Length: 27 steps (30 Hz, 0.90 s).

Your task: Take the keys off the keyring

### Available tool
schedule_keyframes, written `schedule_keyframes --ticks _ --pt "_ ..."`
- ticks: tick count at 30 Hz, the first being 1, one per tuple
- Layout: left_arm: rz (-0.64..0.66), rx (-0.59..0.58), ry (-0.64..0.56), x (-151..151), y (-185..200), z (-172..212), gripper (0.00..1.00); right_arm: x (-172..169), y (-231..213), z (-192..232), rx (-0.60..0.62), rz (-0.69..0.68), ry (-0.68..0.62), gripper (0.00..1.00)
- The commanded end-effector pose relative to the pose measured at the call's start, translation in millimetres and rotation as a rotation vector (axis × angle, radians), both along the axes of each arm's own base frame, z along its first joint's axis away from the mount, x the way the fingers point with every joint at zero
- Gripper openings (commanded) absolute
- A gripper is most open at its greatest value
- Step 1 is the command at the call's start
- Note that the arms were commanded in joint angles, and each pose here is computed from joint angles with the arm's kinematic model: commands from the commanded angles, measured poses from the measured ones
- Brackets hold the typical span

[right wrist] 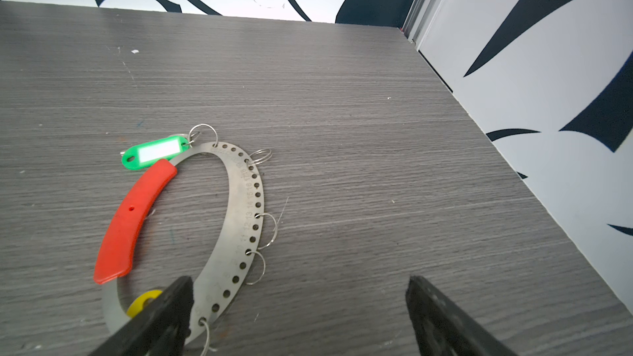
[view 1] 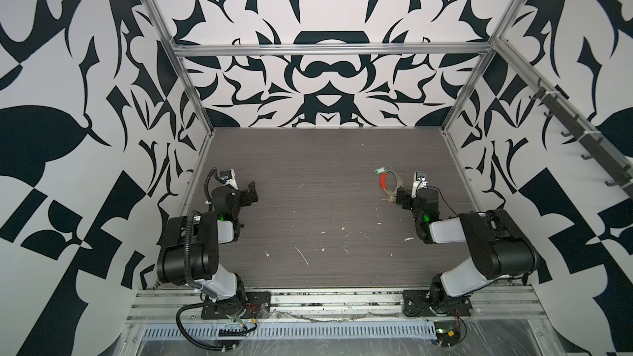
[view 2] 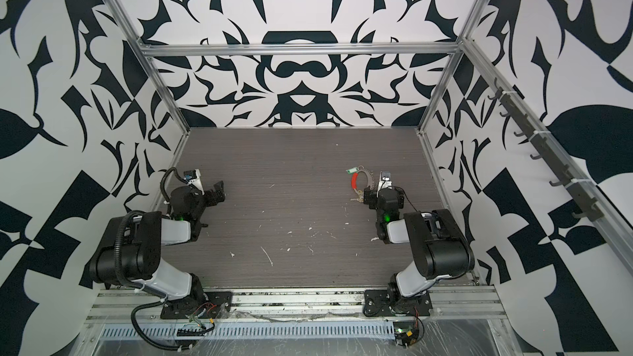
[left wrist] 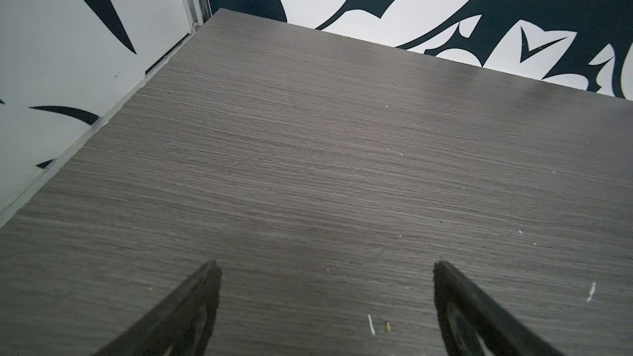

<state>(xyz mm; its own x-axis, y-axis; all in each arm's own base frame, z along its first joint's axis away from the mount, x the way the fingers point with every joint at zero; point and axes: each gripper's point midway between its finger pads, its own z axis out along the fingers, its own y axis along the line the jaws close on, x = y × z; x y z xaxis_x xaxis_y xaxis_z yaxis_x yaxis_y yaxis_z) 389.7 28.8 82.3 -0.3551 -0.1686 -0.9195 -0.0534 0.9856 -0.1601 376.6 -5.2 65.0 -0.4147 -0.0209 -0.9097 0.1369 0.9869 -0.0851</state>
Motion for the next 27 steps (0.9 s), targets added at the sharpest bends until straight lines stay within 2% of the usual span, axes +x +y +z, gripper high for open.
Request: schedule_keyframes --ticks 1,5,8,13,17,20,22,23,26,27 --pt "-0.001 0.012 -0.023 6 1 8 0.99 8 -1 16 -0.005 -0.009 -0.053 1.00" --pt "0.000 0.012 -0.027 6 1 9 0.99 8 0 16 -0.008 -0.002 -0.052 1.00" --pt "-0.005 0.008 -0.041 3 0 15 0.99 -1 -18 30 -0.004 -0.113 -0.090 1.00" --pt "0.027 -0.002 0.003 2 4 29 0.99 2 -15 43 0.006 -0.109 -0.018 1.00" --pt "0.055 -0.030 0.035 5 8 55 0.99 2 -15 50 0.027 -0.146 0.025 1.00" --pt "0.035 -0.083 -0.062 6 1 95 0.99 1 -16 65 0.004 -0.204 0.035 1.00" --pt "0.061 -0.157 -0.191 6 2 128 0.99 5 -18 78 0.074 -0.273 0.027 1.00" --pt "0.108 -0.232 -0.242 5 8 140 0.99 7 -18 84 0.154 -0.308 0.012 1.00" --pt "0.195 -0.450 -0.320 0 16 162 0.99 -11 -31 80 0.383 -0.528 0.098 1.00" --pt "0.239 -0.515 -0.317 -3 21 162 0.99 -4 -22 79 0.433 -0.455 0.126 1.00"
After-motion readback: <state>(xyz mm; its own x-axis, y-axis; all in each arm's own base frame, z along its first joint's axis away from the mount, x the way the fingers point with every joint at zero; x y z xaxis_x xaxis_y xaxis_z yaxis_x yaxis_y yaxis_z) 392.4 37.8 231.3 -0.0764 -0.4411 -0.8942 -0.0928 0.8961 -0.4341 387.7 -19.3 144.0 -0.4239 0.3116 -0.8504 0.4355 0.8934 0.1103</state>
